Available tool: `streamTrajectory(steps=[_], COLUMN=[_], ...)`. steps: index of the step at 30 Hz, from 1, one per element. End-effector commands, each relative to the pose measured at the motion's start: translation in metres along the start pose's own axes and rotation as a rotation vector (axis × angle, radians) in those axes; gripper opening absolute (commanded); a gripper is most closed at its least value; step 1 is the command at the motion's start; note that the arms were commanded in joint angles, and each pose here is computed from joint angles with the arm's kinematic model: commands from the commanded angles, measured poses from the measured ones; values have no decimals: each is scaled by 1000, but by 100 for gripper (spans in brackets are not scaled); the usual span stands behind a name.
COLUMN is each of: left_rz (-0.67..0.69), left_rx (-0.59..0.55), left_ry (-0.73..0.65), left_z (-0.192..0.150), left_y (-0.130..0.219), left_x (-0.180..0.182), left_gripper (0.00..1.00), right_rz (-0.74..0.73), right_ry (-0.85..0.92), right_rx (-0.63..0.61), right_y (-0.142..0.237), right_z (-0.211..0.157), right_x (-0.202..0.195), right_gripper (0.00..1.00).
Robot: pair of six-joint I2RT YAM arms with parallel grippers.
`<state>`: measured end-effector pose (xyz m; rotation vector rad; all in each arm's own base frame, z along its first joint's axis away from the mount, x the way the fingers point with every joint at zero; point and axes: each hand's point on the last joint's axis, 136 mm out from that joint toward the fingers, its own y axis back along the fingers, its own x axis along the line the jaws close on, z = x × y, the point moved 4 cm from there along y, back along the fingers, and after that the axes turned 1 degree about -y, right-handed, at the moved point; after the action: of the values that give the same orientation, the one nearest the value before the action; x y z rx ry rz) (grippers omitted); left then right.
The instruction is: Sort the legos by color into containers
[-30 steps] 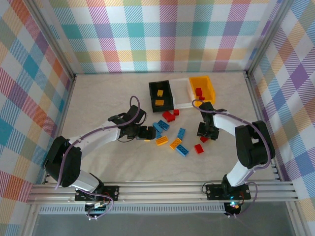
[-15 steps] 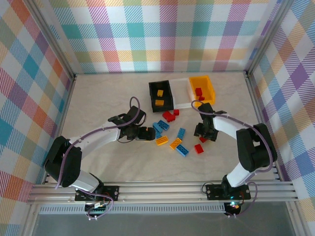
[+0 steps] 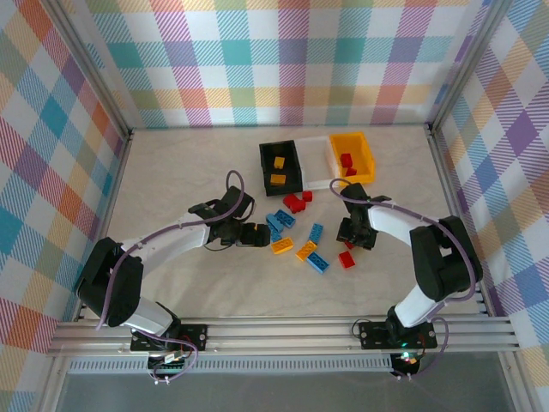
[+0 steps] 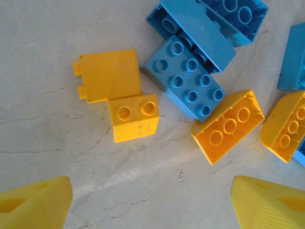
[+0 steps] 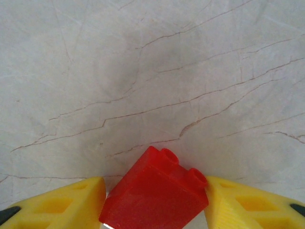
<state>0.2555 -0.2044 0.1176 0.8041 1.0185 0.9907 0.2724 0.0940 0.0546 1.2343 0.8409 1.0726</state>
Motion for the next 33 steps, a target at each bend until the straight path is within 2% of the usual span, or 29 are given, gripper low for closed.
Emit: streamTrajectory(steps=[1, 3, 12, 20, 25, 33], left_rz=[-1, 0, 7, 9, 14, 30], left_rx=[13, 12, 12, 11, 14, 25], left_ry=[-17, -14, -8, -4, -2, 9], left_z=[-6, -5, -6, -6, -7, -6], left_y=[3, 3, 3, 5, 4, 2], left_x=[3, 4, 7, 8, 11, 20], left_gripper=[86, 86, 86, 87, 87, 87], right_rz=[-21, -34, -22, -5, 31, 66], right_ry=[13, 26, 53, 87, 72, 57], right_rx=[-6, -16, -58, -141, -209, -323], right_y=[-7, -6, 2, 29, 53, 82], right_z=[5, 10, 22, 46, 87, 176], right_x=[3, 4, 10, 16, 22, 37], right_gripper=[51, 44, 42, 43, 43, 43])
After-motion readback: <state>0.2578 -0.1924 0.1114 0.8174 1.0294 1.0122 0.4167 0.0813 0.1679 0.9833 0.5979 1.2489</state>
